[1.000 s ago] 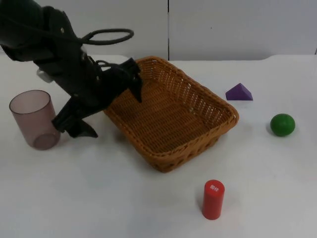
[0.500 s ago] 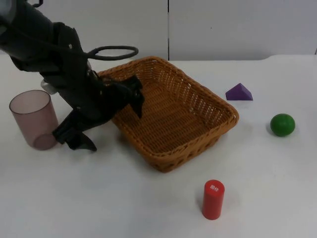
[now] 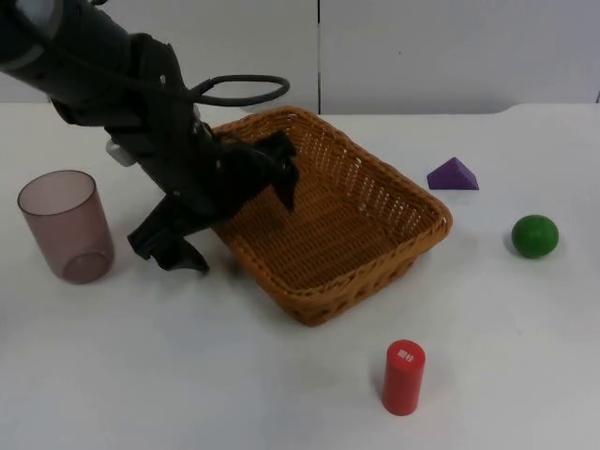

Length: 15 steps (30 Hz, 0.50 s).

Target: Pick up the basket with the left hand and place the triangular block into the basket with the right hand.

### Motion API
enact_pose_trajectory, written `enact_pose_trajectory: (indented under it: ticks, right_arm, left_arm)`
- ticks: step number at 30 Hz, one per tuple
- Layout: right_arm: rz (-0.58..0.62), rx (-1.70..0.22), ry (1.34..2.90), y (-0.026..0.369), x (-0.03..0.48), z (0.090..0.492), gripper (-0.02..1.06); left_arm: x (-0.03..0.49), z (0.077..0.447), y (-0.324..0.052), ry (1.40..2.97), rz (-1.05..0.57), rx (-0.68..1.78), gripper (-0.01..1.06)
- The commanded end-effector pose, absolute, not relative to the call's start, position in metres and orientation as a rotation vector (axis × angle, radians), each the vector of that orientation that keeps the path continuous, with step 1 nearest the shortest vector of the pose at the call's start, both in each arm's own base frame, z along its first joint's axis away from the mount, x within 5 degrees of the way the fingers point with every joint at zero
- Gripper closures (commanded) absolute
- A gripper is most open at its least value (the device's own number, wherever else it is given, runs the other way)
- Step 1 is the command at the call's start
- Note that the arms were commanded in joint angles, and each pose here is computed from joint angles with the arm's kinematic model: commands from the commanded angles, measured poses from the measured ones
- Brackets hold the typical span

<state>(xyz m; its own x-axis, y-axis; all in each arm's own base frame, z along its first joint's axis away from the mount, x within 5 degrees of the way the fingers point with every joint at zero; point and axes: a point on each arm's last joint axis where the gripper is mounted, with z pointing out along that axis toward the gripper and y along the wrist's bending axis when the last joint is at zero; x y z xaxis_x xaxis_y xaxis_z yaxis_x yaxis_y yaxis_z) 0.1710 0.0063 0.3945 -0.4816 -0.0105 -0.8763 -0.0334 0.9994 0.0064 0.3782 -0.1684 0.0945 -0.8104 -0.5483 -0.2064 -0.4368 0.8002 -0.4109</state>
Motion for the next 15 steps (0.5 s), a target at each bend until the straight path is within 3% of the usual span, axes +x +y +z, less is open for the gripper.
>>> enact_pose_trajectory:
  ticks: [1,6,7,9,10,11,15]
  right_arm:
    - [0.025,-0.028,2.054,0.0057,0.1705,0.398,-0.01]
    - [-0.001,-0.037,2.054,0.0044,0.1705,0.398,-0.01]
    - [-0.004,-0.038,2.054,0.0042,0.1706,0.398,-0.01]
    - [-0.007,-0.039,2.053,0.0041,0.1706,0.398,-0.01]
    - [-0.007,-0.039,2.053,0.0041,0.1706,0.398,-0.01]
    - [-0.007,-0.039,2.053,0.0041,0.1706,0.398,-0.01]
    - [-0.025,-0.045,2.044,0.0032,0.1709,0.3988,-0.01]
  left_arm:
    - [0.378,0.0908,-0.1703,2.675,-0.517,-0.811,0.0]
    - [0.3771,0.0839,-0.171,2.69,-0.506,-0.816,0.06]
    - [0.3769,0.0839,-0.171,2.692,-0.505,-0.813,0.12]
    - [0.3772,0.0838,-0.171,2.689,-0.505,-0.81,0.29]
    - [0.3772,0.0838,-0.171,2.689,-0.505,-0.81,0.46]
    - [0.3772,0.0838,-0.171,2.689,-0.505,-0.81,0.46]
    - [0.3763,0.0835,-0.1714,2.696,-0.511,-0.833,0.89]
